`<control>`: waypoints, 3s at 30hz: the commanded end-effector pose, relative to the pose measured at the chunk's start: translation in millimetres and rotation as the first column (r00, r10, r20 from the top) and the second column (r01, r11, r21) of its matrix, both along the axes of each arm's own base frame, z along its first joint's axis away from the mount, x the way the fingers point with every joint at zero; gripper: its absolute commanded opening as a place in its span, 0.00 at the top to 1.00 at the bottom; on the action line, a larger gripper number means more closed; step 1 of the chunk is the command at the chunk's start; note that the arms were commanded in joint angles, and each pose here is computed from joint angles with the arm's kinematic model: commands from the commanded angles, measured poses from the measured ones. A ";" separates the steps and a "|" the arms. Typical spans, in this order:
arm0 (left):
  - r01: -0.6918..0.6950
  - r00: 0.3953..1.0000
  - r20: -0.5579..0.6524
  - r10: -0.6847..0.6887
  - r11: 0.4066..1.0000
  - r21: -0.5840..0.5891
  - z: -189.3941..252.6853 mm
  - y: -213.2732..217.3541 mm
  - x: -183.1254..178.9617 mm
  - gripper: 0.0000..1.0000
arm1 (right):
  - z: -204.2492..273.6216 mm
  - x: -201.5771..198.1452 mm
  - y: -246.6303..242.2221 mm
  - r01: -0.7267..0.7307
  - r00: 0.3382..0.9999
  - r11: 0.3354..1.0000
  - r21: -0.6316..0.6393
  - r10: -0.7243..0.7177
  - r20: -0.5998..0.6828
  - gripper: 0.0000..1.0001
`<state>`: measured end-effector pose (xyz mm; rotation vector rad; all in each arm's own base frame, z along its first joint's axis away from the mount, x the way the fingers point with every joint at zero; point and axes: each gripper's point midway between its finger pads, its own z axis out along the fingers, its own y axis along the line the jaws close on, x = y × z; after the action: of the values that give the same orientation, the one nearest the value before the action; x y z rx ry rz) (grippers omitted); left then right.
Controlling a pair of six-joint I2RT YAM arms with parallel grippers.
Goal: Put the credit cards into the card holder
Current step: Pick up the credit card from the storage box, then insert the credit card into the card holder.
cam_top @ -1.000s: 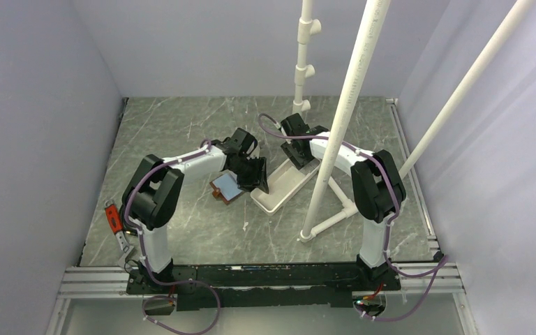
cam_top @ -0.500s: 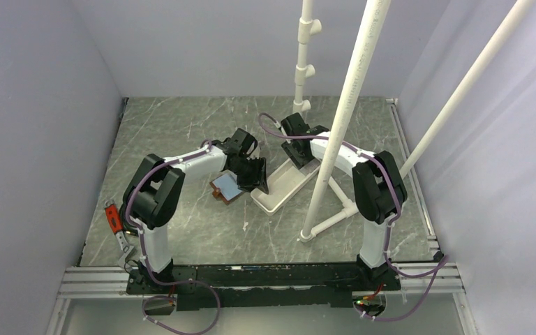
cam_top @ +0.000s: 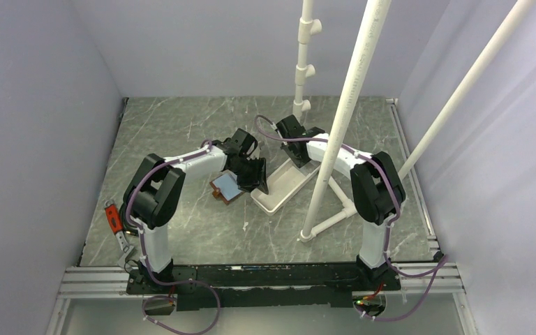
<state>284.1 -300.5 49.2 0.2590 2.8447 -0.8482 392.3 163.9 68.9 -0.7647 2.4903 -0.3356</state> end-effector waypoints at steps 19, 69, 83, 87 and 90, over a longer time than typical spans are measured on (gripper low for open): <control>0.042 0.999 -0.014 -0.043 0.997 -0.068 16.2 -10.6 -3.7 0.44 | 70.7 -1.5 -2.9 0.051 0.994 0.980 0.194 -0.069 0.087 1.00; -0.178 0.925 0.128 0.357 0.707 -0.684 159.0 96.7 31.1 1.00 | 149.0 -50.9 199.1 0.084 0.933 0.146 0.986 0.336 -0.130 0.85; -0.416 0.909 -0.158 0.385 0.839 -0.351 39.8 131.9 9.6 1.00 | 43.5 -17.4 218.5 0.009 0.927 0.559 0.829 0.307 -0.217 0.81; -0.424 0.905 -0.200 0.375 0.833 -0.357 23.2 128.8 9.0 1.00 | 18.5 -10.9 219.3 0.014 0.924 0.616 0.788 0.294 -0.246 0.96; -0.421 0.906 -0.201 0.371 0.838 -0.349 15.6 129.3 10.9 1.00 | 2.1 -8.2 217.5 0.014 0.920 0.649 0.761 0.289 -0.263 1.00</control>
<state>287.1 -172.0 66.3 -0.5049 2.6283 -1.3332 374.1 385.2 69.1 -0.6090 2.5281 1.0583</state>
